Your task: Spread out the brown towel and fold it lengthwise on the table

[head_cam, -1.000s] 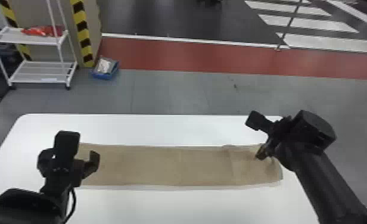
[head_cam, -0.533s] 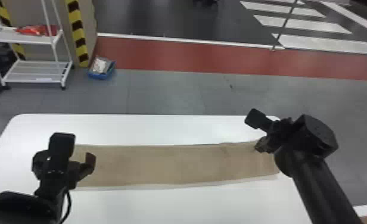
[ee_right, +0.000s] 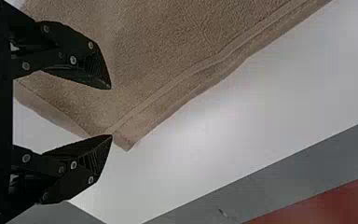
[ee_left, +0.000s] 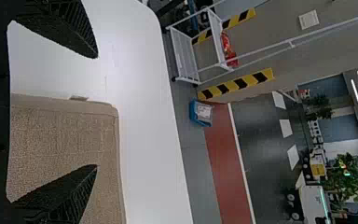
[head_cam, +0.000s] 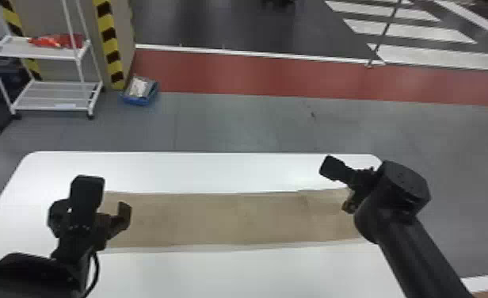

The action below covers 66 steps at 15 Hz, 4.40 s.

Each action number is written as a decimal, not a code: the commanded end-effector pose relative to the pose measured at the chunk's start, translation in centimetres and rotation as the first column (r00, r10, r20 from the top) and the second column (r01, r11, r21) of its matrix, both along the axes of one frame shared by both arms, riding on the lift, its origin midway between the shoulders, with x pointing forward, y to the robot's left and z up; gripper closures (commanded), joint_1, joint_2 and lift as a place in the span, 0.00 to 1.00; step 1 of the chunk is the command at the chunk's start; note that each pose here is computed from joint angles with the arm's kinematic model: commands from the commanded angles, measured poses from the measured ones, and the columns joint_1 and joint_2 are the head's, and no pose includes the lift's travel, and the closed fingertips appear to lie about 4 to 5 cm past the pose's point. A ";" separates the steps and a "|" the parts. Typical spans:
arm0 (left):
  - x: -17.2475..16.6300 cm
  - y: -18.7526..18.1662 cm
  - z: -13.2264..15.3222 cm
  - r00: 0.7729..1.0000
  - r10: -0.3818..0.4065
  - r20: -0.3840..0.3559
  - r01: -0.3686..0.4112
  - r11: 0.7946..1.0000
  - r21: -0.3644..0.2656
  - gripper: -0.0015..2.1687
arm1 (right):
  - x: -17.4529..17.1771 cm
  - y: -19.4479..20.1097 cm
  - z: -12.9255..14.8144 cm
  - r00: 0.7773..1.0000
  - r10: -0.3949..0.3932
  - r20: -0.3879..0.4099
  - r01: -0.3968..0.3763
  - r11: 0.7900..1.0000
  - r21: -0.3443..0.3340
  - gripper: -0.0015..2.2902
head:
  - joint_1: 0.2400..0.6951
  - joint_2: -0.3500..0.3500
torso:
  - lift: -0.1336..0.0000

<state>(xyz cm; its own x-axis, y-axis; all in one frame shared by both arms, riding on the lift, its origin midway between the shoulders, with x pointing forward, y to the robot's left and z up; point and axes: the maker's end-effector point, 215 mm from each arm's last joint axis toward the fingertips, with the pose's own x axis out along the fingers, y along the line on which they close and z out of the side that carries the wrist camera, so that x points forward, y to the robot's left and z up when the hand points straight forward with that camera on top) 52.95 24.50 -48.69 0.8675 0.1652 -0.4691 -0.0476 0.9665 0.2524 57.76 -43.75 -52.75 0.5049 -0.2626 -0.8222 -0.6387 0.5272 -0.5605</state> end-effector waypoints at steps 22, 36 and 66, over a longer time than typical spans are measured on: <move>1.2 -0.9 -1.8 1.000 -0.023 0.015 0.025 0.993 -0.114 0.12 | -8.1 -9.7 -0.7 0.605 -0.791 0.094 0.456 0.441 0.773 0.20 | 1.00 0.05 | 1.00; -2.4 5.4 -8.3 0.961 0.074 -0.268 -0.070 0.997 0.025 0.43 | -7.0 -8.4 1.2 0.645 -0.749 0.153 0.398 0.500 0.769 0.20 | 1.00 0.16 | 1.00; -3.7 3.3 -7.6 0.941 0.014 -0.338 -0.061 0.990 -0.128 0.64 | -4.8 -8.5 4.0 0.658 -0.705 0.266 0.311 0.576 0.756 0.20 | 1.00 0.13 | 1.00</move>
